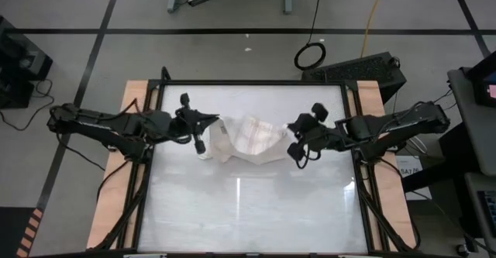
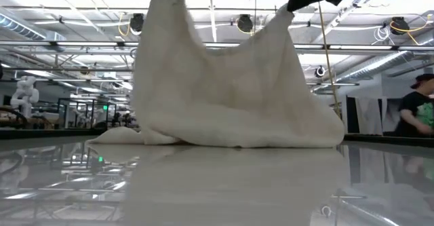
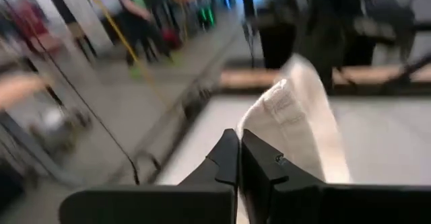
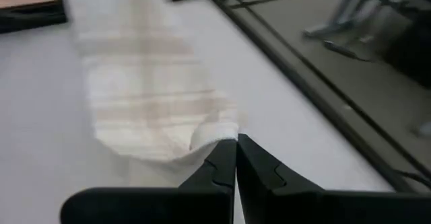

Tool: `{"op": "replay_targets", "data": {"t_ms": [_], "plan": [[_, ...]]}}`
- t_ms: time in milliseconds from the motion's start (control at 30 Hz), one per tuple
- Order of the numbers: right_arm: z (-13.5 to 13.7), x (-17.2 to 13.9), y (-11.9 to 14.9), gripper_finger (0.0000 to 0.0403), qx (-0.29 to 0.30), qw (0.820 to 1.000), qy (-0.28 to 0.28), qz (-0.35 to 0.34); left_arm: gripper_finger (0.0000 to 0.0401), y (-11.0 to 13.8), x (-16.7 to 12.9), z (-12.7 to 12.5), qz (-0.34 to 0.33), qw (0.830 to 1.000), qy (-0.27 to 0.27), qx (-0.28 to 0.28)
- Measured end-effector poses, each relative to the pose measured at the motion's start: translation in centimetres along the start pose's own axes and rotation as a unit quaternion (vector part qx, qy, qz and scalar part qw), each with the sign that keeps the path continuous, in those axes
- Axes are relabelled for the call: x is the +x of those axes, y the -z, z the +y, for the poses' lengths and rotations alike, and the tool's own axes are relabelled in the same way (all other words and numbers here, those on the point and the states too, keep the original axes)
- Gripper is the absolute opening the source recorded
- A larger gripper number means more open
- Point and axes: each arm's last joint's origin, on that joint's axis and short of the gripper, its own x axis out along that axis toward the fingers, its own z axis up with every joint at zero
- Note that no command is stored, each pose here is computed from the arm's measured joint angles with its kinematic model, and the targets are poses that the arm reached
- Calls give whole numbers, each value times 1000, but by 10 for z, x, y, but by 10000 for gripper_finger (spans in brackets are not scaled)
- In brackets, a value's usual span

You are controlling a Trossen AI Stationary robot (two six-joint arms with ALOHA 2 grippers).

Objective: Roll towel
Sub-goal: Roll the white-brown patterned towel

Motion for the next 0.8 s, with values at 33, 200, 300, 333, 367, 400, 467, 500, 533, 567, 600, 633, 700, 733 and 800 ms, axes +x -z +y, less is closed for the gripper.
{"op": "replay_targets", "data": {"t_ms": [33,200,300,333,367,400,467,500,533,567,600,633,700,733,800], "plan": [[3,0,2,0,5,1000,-13,-3,8,-6,-1,2,-26,999,-18,5],[13,2,17,0,26,999,-38,5,8,-35,-9,22,-119,976,-178,44],[16,2,24,0,39,998,-39,14,8,-47,-13,33,-170,960,-210,65],[17,2,27,0,43,998,-41,16,8,-49,-14,35,-187,958,-209,67],[18,3,29,0,47,998,-44,17,8,-51,-14,37,-200,956,-205,69],[20,3,32,1,50,997,-50,19,8,-51,-13,38,-209,955,-198,72],[25,3,36,10,57,995,-81,27,8,-52,-11,39,-226,955,-175,85],[27,3,37,18,60,993,-100,32,8,-52,-10,39,-236,954,-160,94],[31,2,39,29,62,990,-123,35,8,-52,-8,39,-247,953,-146,101],[35,0,41,43,61,987,-145,35,8,-52,-6,39,-256,951,-134,106],[40,-2,42,57,58,984,-168,31,8,-52,-4,39,-261,951,-125,111],[45,-5,43,73,52,981,-188,24,8,-53,-2,39,-262,951,-122,114],[53,-9,46,106,34,977,-212,8,8,-52,1,40,-258,951,-124,117],[56,-11,48,122,25,976,-218,3,8,-51,3,40,-254,952,-124,119],[59,-13,52,150,29,978,-207,-8,8,-48,6,39,-238,956,-116,122]]}}
